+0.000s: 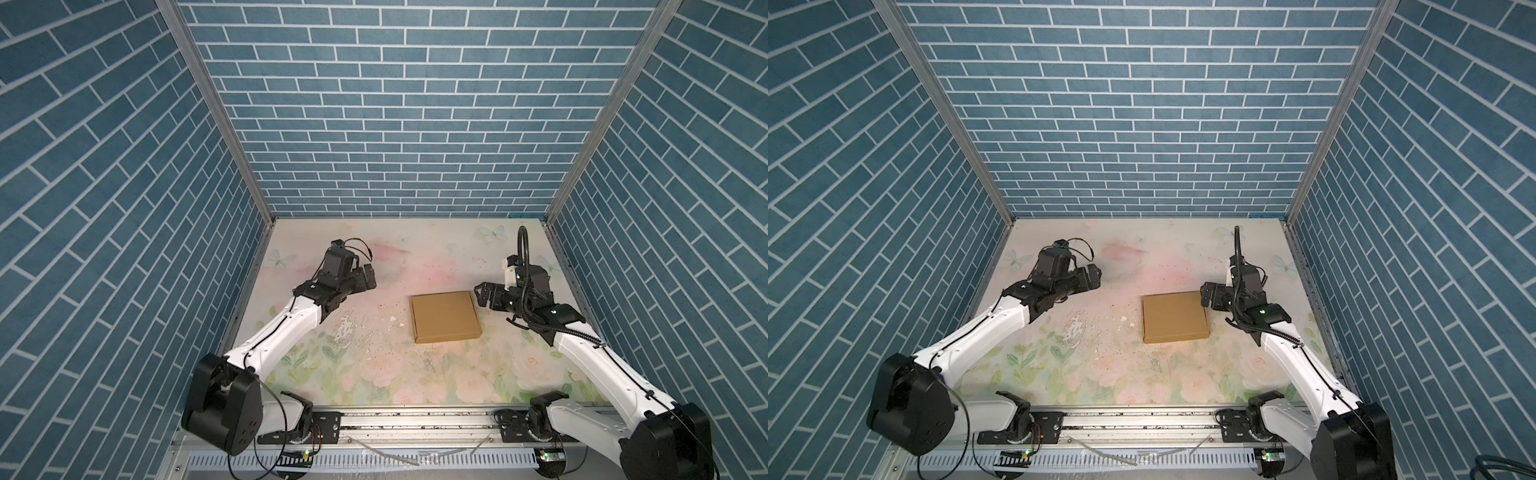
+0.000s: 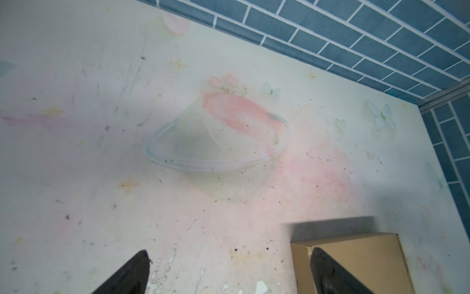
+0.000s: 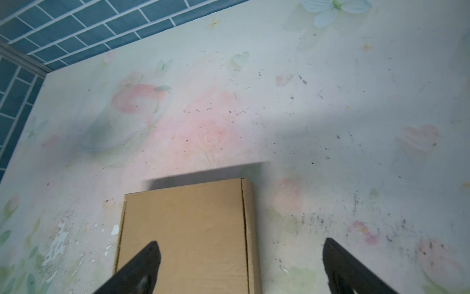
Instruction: Fold the paper box
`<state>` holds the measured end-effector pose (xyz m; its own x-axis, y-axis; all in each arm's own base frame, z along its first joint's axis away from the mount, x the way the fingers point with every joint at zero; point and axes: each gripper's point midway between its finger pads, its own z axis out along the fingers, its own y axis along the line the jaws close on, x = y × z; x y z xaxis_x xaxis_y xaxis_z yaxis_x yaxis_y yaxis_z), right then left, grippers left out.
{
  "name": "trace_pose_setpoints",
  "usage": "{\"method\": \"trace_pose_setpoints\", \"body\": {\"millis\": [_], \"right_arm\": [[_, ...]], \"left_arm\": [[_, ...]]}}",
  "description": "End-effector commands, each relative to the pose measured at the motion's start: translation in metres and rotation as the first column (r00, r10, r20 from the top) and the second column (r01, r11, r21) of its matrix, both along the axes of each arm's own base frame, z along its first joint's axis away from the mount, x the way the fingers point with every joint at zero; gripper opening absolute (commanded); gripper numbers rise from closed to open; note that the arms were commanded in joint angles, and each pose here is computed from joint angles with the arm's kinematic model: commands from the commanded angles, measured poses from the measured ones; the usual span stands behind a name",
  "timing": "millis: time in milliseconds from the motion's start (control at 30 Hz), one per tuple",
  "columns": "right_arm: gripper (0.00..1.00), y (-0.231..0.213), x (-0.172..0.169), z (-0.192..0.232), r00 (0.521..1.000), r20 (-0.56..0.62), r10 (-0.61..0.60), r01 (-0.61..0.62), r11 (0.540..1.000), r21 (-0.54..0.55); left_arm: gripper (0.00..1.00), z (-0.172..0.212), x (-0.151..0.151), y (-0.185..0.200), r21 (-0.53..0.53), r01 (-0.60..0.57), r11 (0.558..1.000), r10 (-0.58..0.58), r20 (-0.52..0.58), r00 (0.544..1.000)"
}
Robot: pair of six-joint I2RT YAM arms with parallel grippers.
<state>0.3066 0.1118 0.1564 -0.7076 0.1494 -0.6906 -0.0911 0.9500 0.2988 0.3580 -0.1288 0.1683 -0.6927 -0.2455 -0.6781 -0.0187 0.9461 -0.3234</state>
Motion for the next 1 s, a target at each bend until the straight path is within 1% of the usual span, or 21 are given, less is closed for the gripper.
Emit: {"method": "trace_pose_setpoints", "body": {"millis": [0,100,167,233,333,467,533,633,733,800,833,900,967], "right_arm": [[0.99,-0.027,0.007,0.002,0.985,0.063,-0.159,0.161,0.986,-0.035],[0.99,-0.039,0.007,0.002,0.973,0.103,-0.209,0.215,0.975,-0.055],[0.99,-0.046,0.007,0.003,0.963,0.14,-0.232,0.242,0.968,-0.062],[0.99,-0.054,0.005,0.003,0.95,0.175,-0.259,0.276,0.958,-0.078],[0.99,-0.068,0.002,0.002,0.928,0.209,-0.309,0.335,0.936,-0.105],[0.99,-0.08,0.0,0.002,0.909,0.236,-0.344,0.381,0.914,-0.137],[0.99,-0.079,0.001,0.001,0.915,0.247,-0.32,0.364,0.918,-0.159],[0.99,-0.088,-0.001,0.004,0.905,0.276,-0.324,0.385,0.899,-0.207],[0.99,-0.097,-0.005,0.007,0.888,0.327,-0.323,0.409,0.88,-0.241],[0.99,-0.099,-0.007,0.006,0.878,0.358,-0.317,0.414,0.879,-0.238],[0.99,-0.099,-0.008,0.004,0.874,0.372,-0.314,0.414,0.881,-0.23],[0.99,-0.101,-0.009,0.001,0.862,0.389,-0.324,0.427,0.878,-0.217],[0.99,-0.107,-0.011,0.003,0.846,0.402,-0.35,0.458,0.863,-0.214]], "left_arm": [[0.99,-0.015,-0.014,0.032,0.1,-0.024,0.995,0.028,-0.04,0.999],[1.0,-0.019,-0.018,0.06,0.116,-0.088,0.989,0.095,-0.048,0.994],[1.0,-0.021,-0.022,0.081,0.159,-0.143,0.977,0.15,-0.033,0.988],[0.99,-0.021,-0.026,0.102,0.239,-0.202,0.95,0.207,0.006,0.978],[1.0,-0.018,-0.031,0.125,0.336,-0.267,0.903,0.257,0.073,0.964],[1.0,-0.017,-0.035,0.144,0.443,-0.287,0.849,0.244,0.154,0.958],[1.0,-0.015,-0.037,0.152,0.477,-0.314,0.821,0.246,0.202,0.948],[0.99,-0.018,-0.037,0.161,0.497,-0.353,0.793,0.235,0.285,0.929],[1.0,-0.02,-0.036,0.166,0.496,-0.397,0.772,0.209,0.392,0.896],[1.0,-0.023,-0.035,0.171,0.481,-0.43,0.764,0.212,0.441,0.872],[1.0,-0.027,-0.035,0.175,0.47,-0.441,0.765,0.222,0.451,0.865],[1.0,-0.037,-0.03,0.179,0.46,-0.425,0.78,0.219,0.436,0.873],[1.0,-0.042,-0.025,0.181,0.468,-0.415,0.78,0.219,0.417,0.882]]}}
